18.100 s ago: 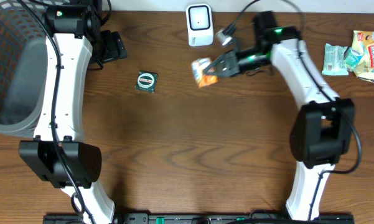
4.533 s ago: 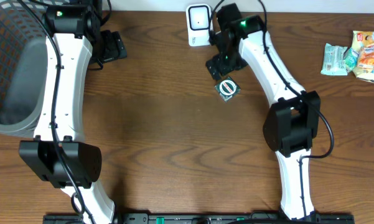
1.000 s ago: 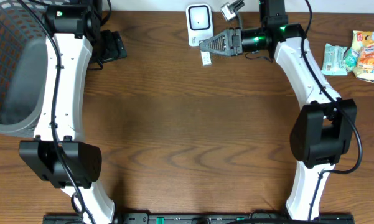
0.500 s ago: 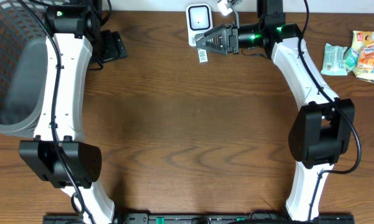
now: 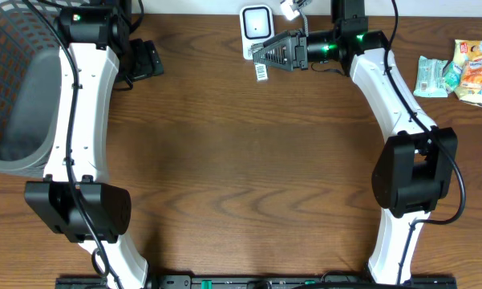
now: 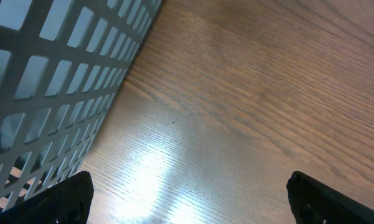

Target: Scan the item barcode

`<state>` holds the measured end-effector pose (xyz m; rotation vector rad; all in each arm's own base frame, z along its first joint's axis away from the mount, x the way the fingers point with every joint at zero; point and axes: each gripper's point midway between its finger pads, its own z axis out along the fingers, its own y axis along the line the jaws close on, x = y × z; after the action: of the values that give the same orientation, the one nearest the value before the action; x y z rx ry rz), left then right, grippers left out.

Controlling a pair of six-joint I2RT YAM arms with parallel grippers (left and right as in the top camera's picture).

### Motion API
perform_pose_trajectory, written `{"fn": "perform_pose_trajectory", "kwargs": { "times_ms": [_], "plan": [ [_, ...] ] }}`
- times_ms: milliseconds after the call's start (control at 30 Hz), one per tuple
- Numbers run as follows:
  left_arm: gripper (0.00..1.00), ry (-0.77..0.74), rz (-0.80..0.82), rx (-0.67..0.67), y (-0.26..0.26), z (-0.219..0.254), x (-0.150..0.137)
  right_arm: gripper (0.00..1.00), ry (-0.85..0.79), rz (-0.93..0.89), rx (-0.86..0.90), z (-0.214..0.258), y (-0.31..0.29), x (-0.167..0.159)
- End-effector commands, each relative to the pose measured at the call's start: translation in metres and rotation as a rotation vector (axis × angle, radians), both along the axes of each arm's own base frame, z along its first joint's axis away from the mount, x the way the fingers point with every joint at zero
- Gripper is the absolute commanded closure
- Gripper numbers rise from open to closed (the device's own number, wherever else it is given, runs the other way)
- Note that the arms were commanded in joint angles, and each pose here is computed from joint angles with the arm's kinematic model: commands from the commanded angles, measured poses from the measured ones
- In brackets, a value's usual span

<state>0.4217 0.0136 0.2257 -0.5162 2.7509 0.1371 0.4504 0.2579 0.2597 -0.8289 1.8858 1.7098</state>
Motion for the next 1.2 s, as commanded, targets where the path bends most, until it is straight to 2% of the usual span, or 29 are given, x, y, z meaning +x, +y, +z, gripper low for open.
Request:
{"fn": "perform_pose_trajectory", "kwargs": {
  "times_ms": [0, 967, 1100, 1167],
  "plan": [
    [0.02, 0.017, -0.003, 0.013, 0.002, -0.006, 0.0, 0.54, -0.036, 0.029, 0.017, 0.01, 0.006, -0.007],
    [0.02, 0.017, -0.003, 0.013, 0.002, -0.006, 0.0, 0.54, -0.039, -0.01, -0.059, -0.004, 0.023, -0.004],
    [0.02, 0.017, -0.003, 0.013, 0.002, -0.006, 0.0, 0.55, -0.001, -0.151, -0.234, -0.036, 0.018, 0.013],
    [0.02, 0.017, -0.003, 0.013, 0.002, -0.006, 0.0, 0.56, 0.029, -0.295, -0.441, -0.072, 0.003, 0.027]
  ]
}}
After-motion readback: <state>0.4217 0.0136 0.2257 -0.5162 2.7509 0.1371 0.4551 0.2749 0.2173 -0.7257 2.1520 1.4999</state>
